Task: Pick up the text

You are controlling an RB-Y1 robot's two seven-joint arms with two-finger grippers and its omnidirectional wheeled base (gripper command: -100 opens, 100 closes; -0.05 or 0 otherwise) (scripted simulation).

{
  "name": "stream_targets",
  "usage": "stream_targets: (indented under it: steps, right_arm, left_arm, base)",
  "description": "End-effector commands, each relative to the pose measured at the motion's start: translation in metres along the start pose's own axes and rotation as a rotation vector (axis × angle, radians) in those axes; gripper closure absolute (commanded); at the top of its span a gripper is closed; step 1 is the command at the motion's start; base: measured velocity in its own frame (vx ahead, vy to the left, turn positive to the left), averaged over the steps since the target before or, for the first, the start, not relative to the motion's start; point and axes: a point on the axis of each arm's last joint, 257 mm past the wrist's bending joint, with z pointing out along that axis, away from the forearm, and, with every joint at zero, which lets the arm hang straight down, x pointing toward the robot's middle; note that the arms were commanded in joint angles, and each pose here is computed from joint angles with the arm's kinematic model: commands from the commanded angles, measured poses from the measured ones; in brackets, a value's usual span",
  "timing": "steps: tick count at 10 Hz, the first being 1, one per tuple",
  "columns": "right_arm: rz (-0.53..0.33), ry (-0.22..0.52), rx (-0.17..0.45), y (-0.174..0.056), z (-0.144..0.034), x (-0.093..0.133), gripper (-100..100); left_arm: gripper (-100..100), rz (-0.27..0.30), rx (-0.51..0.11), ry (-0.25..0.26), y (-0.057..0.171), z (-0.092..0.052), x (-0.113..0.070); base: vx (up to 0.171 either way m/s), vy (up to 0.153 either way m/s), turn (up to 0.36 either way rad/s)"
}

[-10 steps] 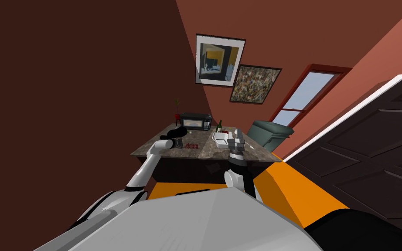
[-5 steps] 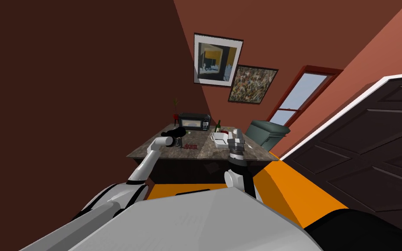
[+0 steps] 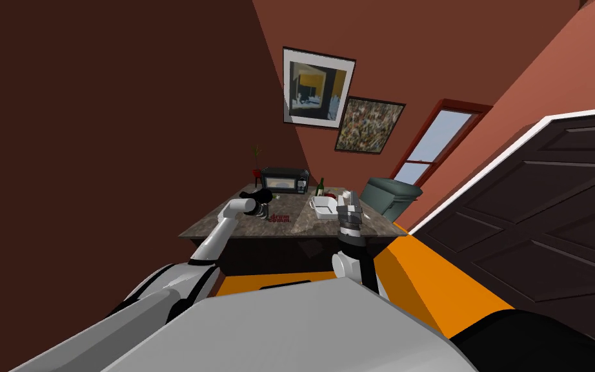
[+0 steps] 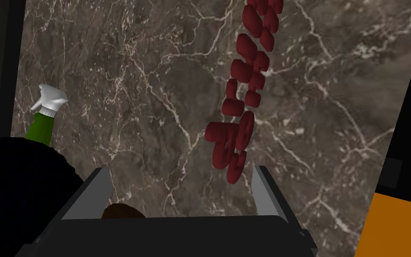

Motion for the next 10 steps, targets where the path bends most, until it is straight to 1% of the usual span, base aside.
stream_targets:
  steps: [1,2,3,4,5,6,7,8,9,10]
  right_arm:
    - [0.000,0.000,0.000,0.000,0.000,0.000,0]
    - [0.000,0.000,0.000,0.000,0.000,0.000,0]
    - [0.000,0.000,0.000,0.000,0.000,0.000,0]
    - [0.000,0.000,0.000,0.000,0.000,0.000,0]
    - [0.000,0.000,0.000,0.000,0.000,0.000,0]
    - [0.000,0.000,0.000,0.000,0.000,0.000,0]
    - [0.000,0.000,0.000,0.000,0.000,0.000,0]
    - [0.000,0.000,0.000,0.000,0.000,0.000,0]
    - [0.000,0.000,0.000,0.000,0.000,0.000,0]
    - [0.000,0.000,0.000,0.000,0.000,0.000,0]
  left_arm:
    - [-100,0.006,-0.035,-0.025,-0.002,-0.006,-0.005]
    - [-100,0.006,-0.062,-0.033,0.005,-0.006,-0.007]
    - [-100,0.006,-0.069,-0.035,0.006,-0.006,-0.007]
    - [-100,0.009,-0.096,-0.060,0.004,-0.012,-0.013]
    - [-100,0.009,-0.111,-0.064,0.008,-0.012,-0.014]
    - [-100,0.011,-0.134,-0.090,0.005,-0.018,-0.020]
    - [-100,0.010,-0.151,-0.095,0.010,-0.019,-0.021]
    - [-100,0.010,-0.175,-0.122,0.008,-0.025,-0.028]
    - [-100,0.010,-0.189,-0.126,0.011,-0.026,-0.029]
    - [-100,0.009,-0.212,-0.154,0.010,-0.033,-0.036]
  base:
    - [0.024,-0.031,-0.083]
    - [0.019,-0.024,-0.043]
    - [0.007,-0.008,0.004]
    - [0.016,-0.019,-0.114]
    - [0.016,-0.020,-0.052]
    - [0.024,-0.038,-0.091]
    - [0.019,-0.032,-0.051]
    - [0.017,-0.040,-0.151]
    - [0.020,-0.033,0.031]
    - [0.032,-0.035,-0.172]
